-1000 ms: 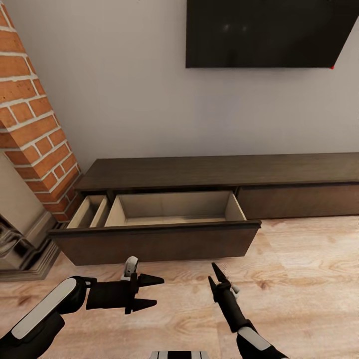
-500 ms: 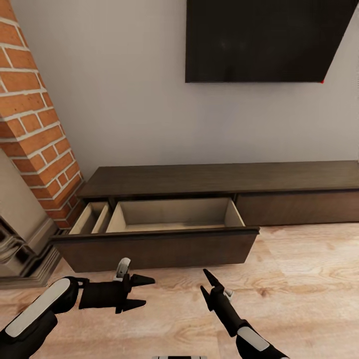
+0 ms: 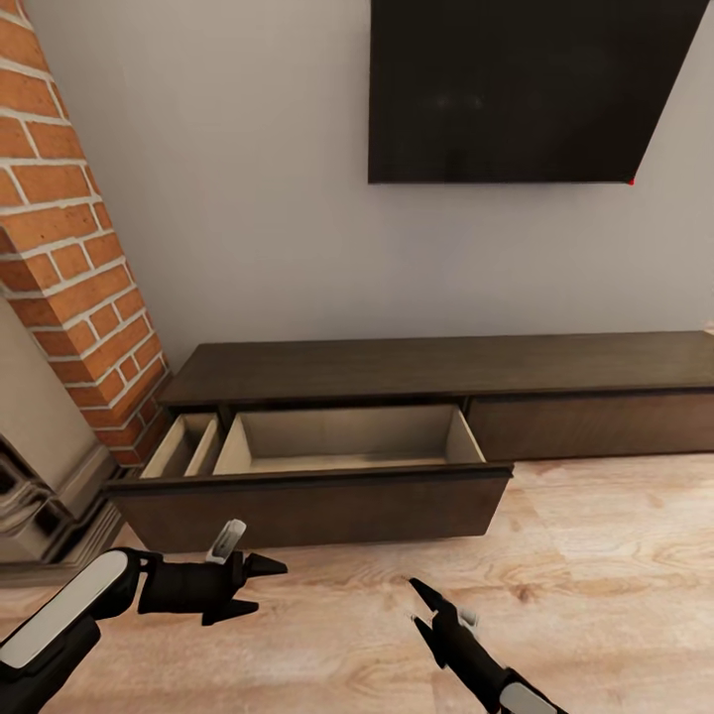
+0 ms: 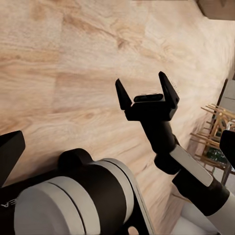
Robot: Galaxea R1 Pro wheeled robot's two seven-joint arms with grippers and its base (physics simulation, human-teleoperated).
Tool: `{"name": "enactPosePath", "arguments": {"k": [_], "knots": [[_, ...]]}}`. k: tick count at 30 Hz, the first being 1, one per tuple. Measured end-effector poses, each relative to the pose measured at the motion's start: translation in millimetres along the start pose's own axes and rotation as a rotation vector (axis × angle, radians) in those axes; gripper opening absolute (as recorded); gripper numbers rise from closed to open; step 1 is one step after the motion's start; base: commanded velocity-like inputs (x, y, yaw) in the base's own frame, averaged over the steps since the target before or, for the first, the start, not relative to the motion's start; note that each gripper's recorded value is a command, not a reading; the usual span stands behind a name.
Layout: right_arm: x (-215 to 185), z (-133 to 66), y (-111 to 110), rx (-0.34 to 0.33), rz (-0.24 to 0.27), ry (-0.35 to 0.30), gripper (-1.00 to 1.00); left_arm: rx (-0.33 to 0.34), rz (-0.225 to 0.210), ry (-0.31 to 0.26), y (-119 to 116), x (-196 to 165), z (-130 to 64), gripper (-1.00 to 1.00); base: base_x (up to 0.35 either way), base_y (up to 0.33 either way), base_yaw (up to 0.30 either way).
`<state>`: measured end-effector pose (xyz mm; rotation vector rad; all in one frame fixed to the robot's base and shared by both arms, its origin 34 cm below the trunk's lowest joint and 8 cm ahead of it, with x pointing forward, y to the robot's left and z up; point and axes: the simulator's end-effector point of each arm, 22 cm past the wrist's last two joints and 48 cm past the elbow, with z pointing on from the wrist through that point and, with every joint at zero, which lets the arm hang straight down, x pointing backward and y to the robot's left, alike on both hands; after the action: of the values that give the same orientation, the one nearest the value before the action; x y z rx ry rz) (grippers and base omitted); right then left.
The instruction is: Place each of the two pumpkins and all three candles from the living room inside a cabinet in the living room (use any cabinet), then make sure every cabinet is closed, and position the cauldron so it is next to a table in the living room.
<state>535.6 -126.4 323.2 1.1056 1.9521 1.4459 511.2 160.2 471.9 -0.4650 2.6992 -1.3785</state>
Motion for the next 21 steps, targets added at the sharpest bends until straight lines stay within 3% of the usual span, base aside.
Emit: {"name": "enactPosePath", "arguments": {"k": [6,9,13,17,19,21], "knots": [[-8,-12.1,-4,0.049,-0.002,-0.019,1.0,-0.011,0.001,0.001,-10,-2,-6.2,1.0,0.0,0.0,0.0],[-6,-16.2,-13,0.114,0.004,-0.002,1.0,-0.012,0.001,0.0,-15,-3,-10.2,1.0,0.0,0.0,0.0],[8,-23.7,-40,0.284,0.003,0.053,1.0,-0.018,0.001,-0.002,-21,-6,-15.8,1.0,0.0,0.0,0.0],[19,-42.0,-74,0.488,-0.088,0.117,1.0,-0.11,0.024,-0.024,-11,-14,-24.2,1.0,0.0,0.0,0.0],[13,-53.8,-89,0.591,-0.137,0.11,1.0,-0.156,0.033,-0.033,-7,-17,-28.8,1.0,0.0,0.0,0.0],[-1,-67.9,-103,0.705,-0.219,0.079,1.0,-0.196,0.036,-0.039,-4,-19,-32.7,1.0,0.0,0.0,0.0]]}}
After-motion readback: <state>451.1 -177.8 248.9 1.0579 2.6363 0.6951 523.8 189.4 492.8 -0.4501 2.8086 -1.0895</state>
